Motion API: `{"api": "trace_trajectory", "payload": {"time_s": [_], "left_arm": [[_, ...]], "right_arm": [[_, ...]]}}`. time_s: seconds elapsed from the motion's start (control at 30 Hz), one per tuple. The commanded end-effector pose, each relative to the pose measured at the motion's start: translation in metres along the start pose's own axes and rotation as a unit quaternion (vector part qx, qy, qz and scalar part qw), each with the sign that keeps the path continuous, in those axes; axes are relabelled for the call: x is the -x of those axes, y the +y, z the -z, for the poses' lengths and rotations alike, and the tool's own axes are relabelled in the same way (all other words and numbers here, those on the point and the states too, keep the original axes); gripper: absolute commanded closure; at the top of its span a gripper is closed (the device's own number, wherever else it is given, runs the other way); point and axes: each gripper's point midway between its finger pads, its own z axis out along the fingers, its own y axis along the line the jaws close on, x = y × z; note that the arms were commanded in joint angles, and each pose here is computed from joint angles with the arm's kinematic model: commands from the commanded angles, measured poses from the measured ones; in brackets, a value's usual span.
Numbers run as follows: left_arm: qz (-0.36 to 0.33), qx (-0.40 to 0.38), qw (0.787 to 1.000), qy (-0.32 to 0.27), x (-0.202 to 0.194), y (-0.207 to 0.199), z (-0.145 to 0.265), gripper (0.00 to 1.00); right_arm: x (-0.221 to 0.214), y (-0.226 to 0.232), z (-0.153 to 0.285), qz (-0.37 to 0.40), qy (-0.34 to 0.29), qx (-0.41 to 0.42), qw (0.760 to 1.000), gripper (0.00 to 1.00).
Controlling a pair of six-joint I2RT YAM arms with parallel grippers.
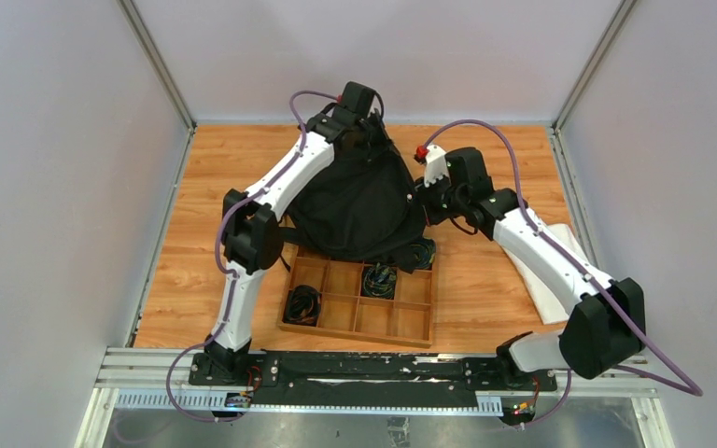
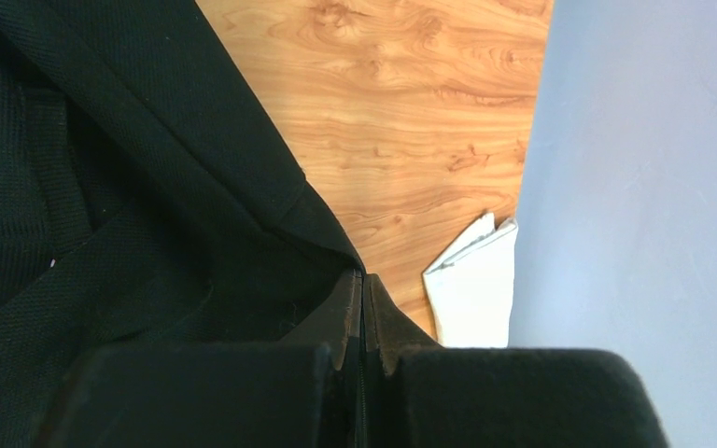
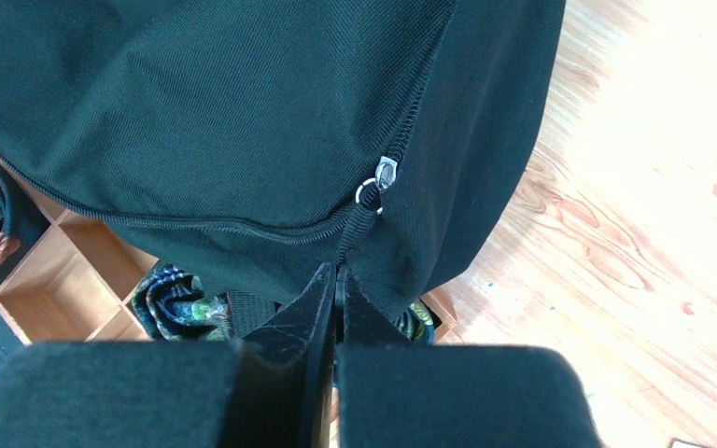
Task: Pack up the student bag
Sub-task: Zip the student bag at the center of the board.
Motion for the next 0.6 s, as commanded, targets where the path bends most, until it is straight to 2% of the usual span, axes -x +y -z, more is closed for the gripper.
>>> {"api": "trace_trajectory", "payload": {"time_s": [0.0, 0.2, 0.33, 0.43, 0.57], "left_arm": [[-0.022, -0.11, 0.985, -0.134, 0.078, -0.074, 0.072, 1.0], [-0.072, -0.159, 0.979, -0.103, 0.056, -0.104, 0.106, 1.0], [-0.12, -0.144, 0.977, -0.097, 0.049, -0.102, 0.12, 1.0], [-0.142, -0.12, 0.978, -0.09, 0.047, -0.091, 0.115, 1.0], [-0.151, -0.107, 0.981, -0.058, 0.032, -0.076, 0.089, 1.0]], "right_arm": [[-0.043, 0.031, 0.007, -0.032, 0.073, 0.055, 0.995, 1.0], [-0.006, 0.062, 0.024, -0.015, 0.019, 0.132, 0.991, 1.0], [0.015, 0.083, 0.047, 0.005, -0.018, 0.179, 0.984, 1.0], [0.019, 0.09, 0.054, 0.006, -0.027, 0.197, 0.98, 1.0], [0.0, 0.081, 0.042, -0.026, 0.0, 0.174, 0.984, 1.0]]}}
